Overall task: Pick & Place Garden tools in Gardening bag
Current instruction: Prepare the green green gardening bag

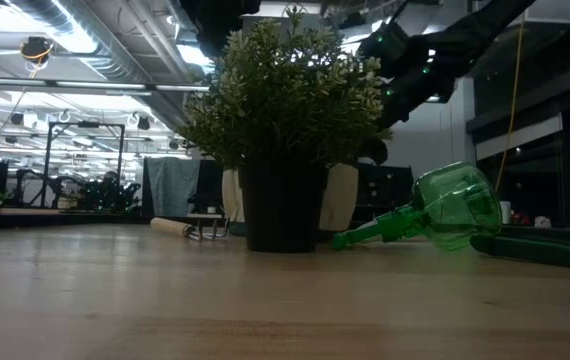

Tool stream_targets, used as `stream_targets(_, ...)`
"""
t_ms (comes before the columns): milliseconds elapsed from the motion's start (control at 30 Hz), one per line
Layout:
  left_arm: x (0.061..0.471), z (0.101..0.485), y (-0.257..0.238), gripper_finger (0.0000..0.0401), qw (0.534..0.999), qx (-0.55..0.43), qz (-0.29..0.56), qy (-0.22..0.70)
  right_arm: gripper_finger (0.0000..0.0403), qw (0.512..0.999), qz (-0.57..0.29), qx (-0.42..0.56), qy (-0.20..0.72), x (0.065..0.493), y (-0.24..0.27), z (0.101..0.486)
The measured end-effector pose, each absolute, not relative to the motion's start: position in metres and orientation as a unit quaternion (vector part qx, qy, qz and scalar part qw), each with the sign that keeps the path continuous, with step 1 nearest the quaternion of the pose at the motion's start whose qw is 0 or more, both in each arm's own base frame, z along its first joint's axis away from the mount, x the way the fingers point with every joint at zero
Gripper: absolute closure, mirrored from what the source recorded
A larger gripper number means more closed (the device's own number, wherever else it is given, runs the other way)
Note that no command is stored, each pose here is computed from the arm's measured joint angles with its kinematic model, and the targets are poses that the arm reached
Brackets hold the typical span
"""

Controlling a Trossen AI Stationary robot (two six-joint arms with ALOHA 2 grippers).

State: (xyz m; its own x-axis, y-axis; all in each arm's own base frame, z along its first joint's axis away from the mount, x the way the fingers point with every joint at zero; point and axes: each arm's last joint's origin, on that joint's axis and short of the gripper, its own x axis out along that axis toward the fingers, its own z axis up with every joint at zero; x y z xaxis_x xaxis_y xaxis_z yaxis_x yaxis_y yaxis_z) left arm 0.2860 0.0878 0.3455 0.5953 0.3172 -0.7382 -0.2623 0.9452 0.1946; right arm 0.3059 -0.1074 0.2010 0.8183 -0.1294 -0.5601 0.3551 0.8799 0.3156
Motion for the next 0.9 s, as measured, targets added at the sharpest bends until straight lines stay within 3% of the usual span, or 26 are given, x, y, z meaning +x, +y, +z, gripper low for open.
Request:
stream_targets(367, 0.286, 0.345, 0.088, 0.0232, 0.892, 0.03, 0.162, 0.422, 0.0243, 0.97, -0.013, 0.195, 0.145, 0.32, -0.101, 0.227)
stream_targets(667, 0.304, 0.339, 0.092, 0.0232, 0.906, 0.02, 0.165, 0.388, 0.0243, 0.972, 0.015, 0.186, 0.14, 0.325, -0.084, 0.229)
stream_targets(900, 0.321, 0.321, 0.093, 0.0232, 0.911, -0.013, 0.095, 0.4, 0.0243, 0.973, 0.031, 0.18, 0.143, 0.328, -0.073, 0.229)
